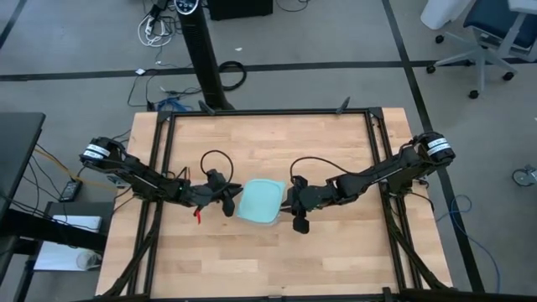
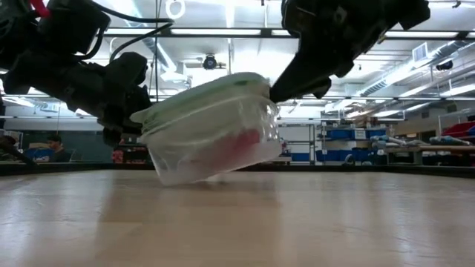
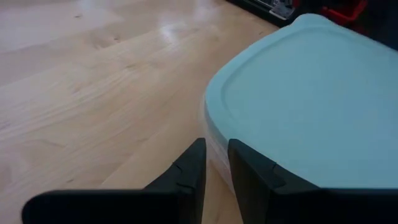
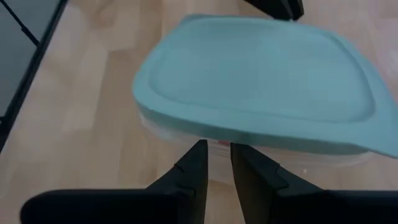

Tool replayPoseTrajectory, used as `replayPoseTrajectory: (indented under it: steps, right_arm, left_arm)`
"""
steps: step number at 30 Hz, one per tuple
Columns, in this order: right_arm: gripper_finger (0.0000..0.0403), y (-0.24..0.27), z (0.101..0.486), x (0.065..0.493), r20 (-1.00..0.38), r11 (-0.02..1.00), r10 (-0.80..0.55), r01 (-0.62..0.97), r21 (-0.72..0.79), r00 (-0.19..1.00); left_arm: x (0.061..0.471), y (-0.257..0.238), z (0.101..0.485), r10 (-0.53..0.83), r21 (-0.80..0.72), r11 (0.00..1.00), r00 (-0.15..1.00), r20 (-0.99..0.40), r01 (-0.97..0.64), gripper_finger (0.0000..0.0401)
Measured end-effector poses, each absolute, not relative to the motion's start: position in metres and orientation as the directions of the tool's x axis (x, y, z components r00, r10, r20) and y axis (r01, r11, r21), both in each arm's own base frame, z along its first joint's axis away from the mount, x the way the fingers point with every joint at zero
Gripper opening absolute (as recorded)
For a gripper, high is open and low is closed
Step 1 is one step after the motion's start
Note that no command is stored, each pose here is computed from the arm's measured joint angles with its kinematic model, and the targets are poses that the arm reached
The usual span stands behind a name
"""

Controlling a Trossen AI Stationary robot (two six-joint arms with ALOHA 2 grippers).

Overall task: Roll bandage
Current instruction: Close the transparent tupperware

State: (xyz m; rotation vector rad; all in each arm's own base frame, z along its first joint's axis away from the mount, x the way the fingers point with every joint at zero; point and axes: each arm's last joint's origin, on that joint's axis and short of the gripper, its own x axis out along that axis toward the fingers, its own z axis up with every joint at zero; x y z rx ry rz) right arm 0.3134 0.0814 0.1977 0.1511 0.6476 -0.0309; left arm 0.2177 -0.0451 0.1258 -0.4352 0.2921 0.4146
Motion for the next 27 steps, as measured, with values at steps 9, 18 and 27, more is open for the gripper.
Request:
replayPoseTrajectory:
  steps: [9,18,27]
  right_arm:
    - [0.0074,0.078,0.187,0.306,-0.702,0.981,-0.012,0.144,0.13,0.712]
    - [0.0074,0.088,0.189,0.305,-0.683,0.983,0.036,0.098,0.156,0.729]
    - [0.0074,0.081,0.196,0.313,-0.613,0.989,0.02,0.076,0.129,0.79]
  left_arm:
    - [0.22,-0.047,0.13,0.275,-0.384,0.834,0.902,-0.333,-0.396,0.0076]
    - [0.225,-0.049,0.135,0.265,-0.38,0.845,0.911,-0.316,-0.377,0.0076]
    - [0.228,-0.05,0.137,0.252,-0.379,0.85,0.914,-0.317,-0.366,0.0076]
